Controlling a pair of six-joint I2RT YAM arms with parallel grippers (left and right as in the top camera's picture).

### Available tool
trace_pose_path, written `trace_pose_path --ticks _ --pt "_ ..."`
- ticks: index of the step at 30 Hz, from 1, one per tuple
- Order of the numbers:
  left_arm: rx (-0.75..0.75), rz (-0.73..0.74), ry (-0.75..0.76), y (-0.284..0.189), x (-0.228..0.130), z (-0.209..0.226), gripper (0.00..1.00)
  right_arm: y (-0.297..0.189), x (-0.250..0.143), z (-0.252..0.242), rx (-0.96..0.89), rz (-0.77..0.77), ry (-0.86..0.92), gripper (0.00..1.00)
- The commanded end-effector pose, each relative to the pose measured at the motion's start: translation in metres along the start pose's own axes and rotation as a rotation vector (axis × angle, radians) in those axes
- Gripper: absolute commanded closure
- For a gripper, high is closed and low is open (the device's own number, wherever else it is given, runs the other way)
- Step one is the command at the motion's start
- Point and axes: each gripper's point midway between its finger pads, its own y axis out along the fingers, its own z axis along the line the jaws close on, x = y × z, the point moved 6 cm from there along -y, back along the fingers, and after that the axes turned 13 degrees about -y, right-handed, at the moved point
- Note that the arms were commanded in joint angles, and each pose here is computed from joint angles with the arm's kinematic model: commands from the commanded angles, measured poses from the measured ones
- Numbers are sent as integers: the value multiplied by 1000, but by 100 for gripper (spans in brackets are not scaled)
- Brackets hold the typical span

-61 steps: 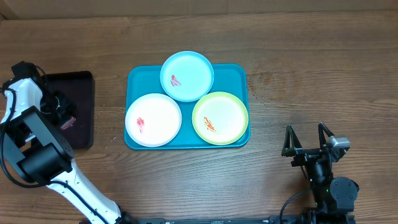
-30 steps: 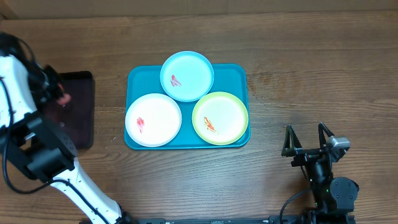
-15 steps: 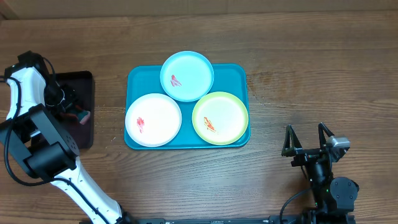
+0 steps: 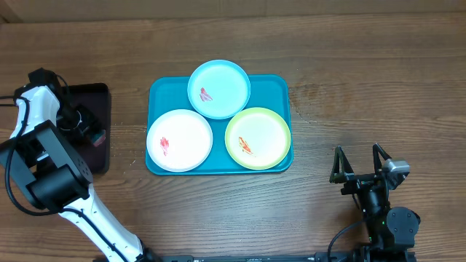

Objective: Clean dirty plates on tray and stack at the side
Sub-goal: 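Lift the sponge with the left gripper out of the black tray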

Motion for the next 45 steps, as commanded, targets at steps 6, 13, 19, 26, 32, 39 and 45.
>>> trace_pose_path --ticks 6,13,19,26,32,39,45 --pt "-2 6 -25 -2 -1 1 96 0 -2 -2 -16 -2 4 0" --pt "47 -86 -9 -54 22 -1 96 0 -3 -2 -16 -2 4 0" --pt "-26 -153 -4 -133 33 -11 96 0 -3 -2 -16 -2 4 0" --pt "-178 -195 5 -209 23 -18 96 0 -3 -2 -16 -2 4 0" --pt "-78 -150 37 -181 22 -10 96 0 -2 -2 -16 -2 4 0" --pt "89 -103 33 -78 26 4 96 0 -3 -2 -16 -2 4 0" --pt "215 -241 -11 -113 41 20 96 0 -2 -2 -16 -2 3 0"
